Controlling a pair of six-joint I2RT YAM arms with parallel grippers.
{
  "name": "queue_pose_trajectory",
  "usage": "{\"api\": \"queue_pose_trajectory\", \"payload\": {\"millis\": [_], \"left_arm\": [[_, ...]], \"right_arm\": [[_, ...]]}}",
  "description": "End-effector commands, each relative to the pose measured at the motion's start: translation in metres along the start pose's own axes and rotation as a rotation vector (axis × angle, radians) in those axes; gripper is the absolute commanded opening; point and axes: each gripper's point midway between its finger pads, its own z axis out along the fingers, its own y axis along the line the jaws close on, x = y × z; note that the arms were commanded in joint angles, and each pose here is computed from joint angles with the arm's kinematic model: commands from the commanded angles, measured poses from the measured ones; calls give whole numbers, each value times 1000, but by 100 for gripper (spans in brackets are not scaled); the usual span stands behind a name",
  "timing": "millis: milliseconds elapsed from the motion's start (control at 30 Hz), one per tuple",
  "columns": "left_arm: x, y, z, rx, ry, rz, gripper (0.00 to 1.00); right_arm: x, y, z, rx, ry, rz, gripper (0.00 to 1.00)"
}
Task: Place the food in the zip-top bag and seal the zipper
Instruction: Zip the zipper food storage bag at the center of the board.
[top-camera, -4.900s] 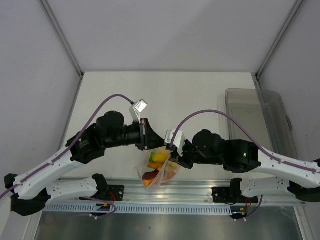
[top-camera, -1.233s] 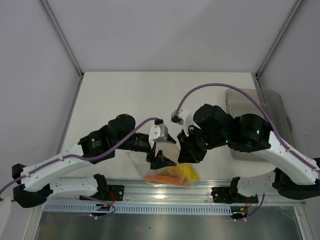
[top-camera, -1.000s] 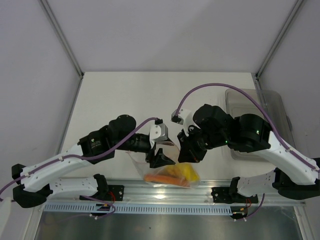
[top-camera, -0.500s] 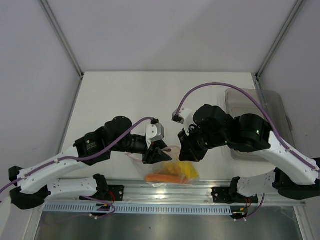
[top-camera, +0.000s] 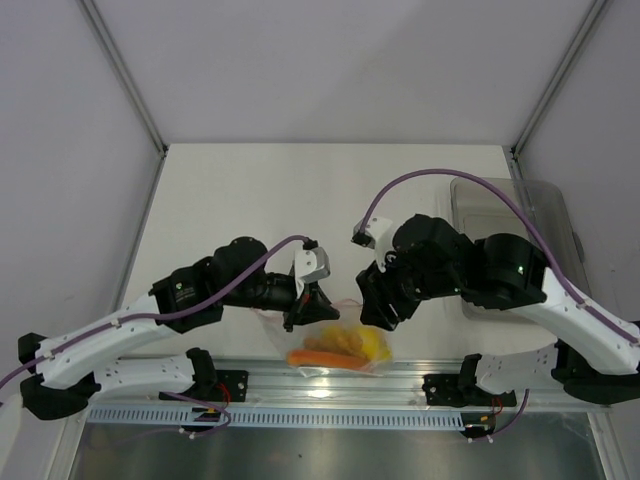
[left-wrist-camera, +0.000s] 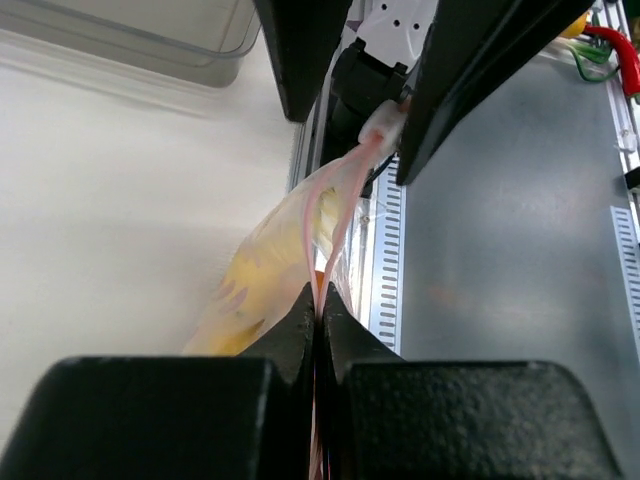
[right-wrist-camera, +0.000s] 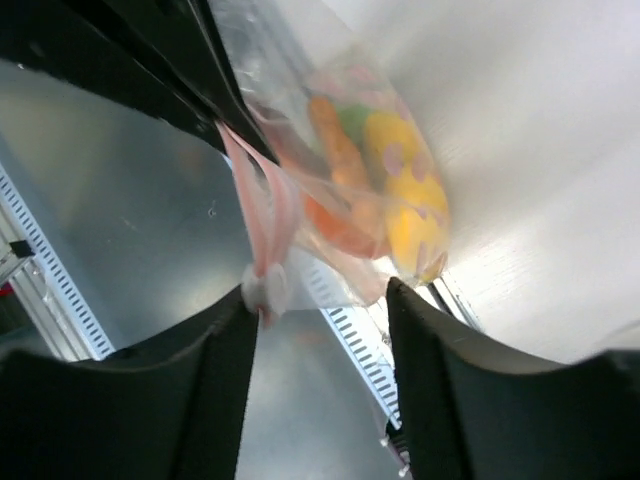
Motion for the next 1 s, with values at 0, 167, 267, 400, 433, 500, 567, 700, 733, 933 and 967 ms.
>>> {"api": "queue_pose_trajectory", "payload": {"millis": [0,167,267,400,433,500,567,700,733,933,967], "left_arm": [[-11,-4,-11,-33,-45,-79,1],[-17,-4,-16,-64,-55,-168,1],[-20,-6,-18,-66,-48,-207,1],[-24,-5,-15,-80,-30,-267,0],[-27,-6,-15,-80,-29,-276,1],[-26,-7,-11,-72,-5,-302,0],[-26,-8,-10,-68,0,-314,1],[-28,-13,-10,-41,-8,-326,1],[-29,-13,-10,-40,-10,-325,1],[-25,-15,-14,-38,-8,-333,1],[-25,-16,-15,-37,-9,-334,1]], "right_arm": [[3,-14,-7,42,-91,-19,57],[5,-3,-16,-69,-262,-42,59],[2,8,-13,-150,-338,-55,58],[1,24,-12,-268,-436,-104,54],[-4,26,-11,-277,-466,-113,53],[1,22,3,-259,-457,-119,51],[-2,22,12,-248,-476,-139,49],[-7,18,23,-195,-520,-175,49],[-8,17,24,-181,-527,-184,49],[-18,-4,25,-57,-597,-188,50],[-19,-7,20,-44,-619,-179,50]]}}
